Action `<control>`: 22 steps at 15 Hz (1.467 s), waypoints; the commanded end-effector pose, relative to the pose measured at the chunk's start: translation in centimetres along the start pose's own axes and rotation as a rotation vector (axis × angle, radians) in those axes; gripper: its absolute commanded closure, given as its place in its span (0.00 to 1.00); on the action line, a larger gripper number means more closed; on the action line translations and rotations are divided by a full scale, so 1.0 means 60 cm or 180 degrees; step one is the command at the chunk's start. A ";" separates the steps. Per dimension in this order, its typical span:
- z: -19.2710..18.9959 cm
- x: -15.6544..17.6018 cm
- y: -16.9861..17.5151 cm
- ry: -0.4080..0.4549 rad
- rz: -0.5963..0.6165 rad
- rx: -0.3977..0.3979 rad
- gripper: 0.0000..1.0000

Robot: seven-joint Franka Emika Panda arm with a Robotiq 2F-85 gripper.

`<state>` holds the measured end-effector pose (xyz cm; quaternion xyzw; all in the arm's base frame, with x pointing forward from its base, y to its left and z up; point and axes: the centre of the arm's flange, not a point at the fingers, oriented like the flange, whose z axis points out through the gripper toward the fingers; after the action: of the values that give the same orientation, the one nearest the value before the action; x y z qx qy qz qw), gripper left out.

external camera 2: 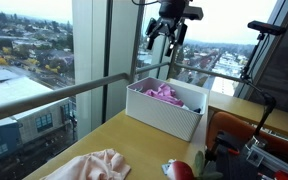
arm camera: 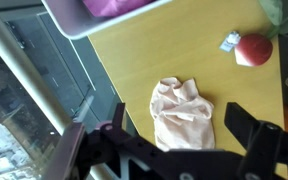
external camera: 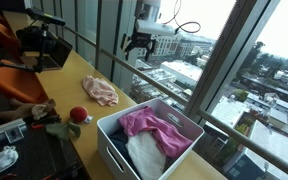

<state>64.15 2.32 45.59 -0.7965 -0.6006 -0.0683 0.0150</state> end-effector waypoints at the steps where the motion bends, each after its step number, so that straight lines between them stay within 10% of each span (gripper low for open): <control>1: 0.072 0.156 -0.046 0.0084 -0.0058 0.0115 0.00; 9: 0.309 0.426 -0.140 -0.0046 -0.0158 0.0324 0.00; 22: 0.614 0.449 -0.136 -0.0449 -0.0405 0.0490 0.00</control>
<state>64.87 33.74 14.28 -0.7581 -0.6504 0.0292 0.0391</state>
